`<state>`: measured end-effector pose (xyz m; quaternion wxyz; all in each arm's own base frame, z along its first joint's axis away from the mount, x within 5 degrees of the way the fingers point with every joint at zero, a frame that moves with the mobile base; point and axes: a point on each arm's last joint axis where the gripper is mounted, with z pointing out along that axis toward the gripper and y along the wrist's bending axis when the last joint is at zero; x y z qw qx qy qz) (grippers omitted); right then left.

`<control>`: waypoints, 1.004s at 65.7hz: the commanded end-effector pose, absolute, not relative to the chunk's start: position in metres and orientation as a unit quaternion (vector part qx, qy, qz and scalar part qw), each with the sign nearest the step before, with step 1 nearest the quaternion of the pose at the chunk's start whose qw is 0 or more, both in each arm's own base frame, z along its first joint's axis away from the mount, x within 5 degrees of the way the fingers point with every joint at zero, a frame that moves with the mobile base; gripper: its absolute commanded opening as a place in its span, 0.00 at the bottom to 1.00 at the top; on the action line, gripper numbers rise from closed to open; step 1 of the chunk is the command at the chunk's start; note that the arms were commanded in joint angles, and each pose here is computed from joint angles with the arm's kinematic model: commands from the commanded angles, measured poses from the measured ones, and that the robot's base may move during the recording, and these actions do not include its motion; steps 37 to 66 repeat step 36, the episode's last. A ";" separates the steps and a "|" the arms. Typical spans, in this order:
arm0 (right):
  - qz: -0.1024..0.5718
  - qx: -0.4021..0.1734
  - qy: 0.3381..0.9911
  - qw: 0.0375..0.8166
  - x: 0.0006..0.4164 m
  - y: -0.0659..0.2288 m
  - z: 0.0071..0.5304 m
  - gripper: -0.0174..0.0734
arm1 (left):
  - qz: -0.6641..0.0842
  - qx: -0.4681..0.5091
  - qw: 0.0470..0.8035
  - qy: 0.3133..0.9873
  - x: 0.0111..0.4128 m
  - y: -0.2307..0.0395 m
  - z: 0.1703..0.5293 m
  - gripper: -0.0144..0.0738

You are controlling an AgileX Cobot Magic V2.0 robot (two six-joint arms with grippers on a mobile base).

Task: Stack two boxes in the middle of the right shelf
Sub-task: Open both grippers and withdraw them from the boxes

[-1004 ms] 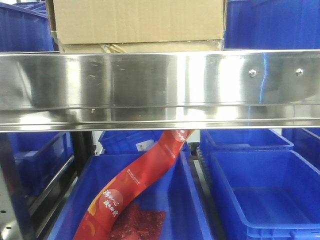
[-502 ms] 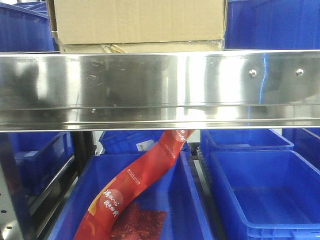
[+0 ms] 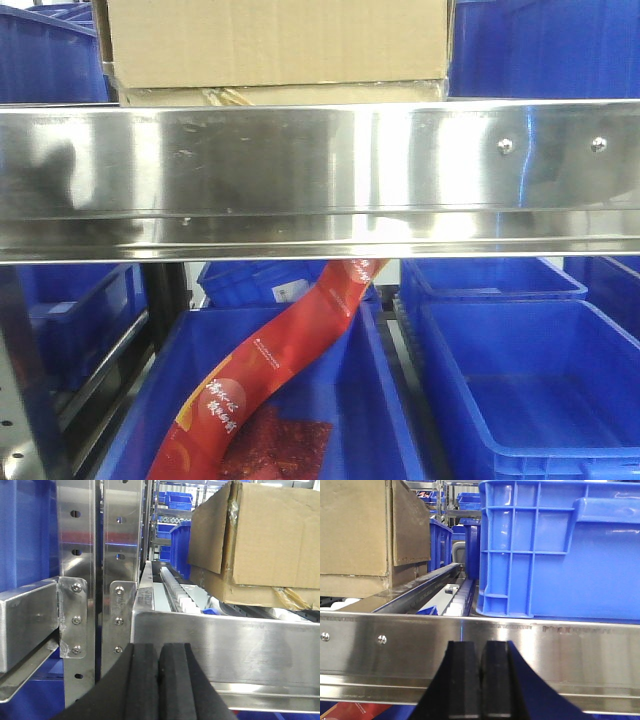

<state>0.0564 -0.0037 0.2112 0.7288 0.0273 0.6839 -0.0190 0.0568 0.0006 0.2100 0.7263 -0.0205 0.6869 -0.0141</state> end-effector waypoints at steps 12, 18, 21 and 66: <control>-0.018 0.028 0.677 0.735 0.056 -0.004 0.213 0.01 | -0.014 -0.022 0.735 0.678 0.056 0.001 0.213 0.04; -0.018 0.028 0.677 0.735 0.056 -0.004 0.213 0.01 | -0.014 -0.022 0.735 0.678 0.056 0.001 0.213 0.04; -0.018 0.028 0.677 0.735 0.056 -0.004 0.213 0.01 | -0.014 -0.022 0.735 0.678 0.056 0.001 0.213 0.04; -0.018 0.028 0.677 0.735 0.056 -0.004 0.213 0.01 | -0.014 -0.022 0.735 0.678 0.056 0.001 0.213 0.04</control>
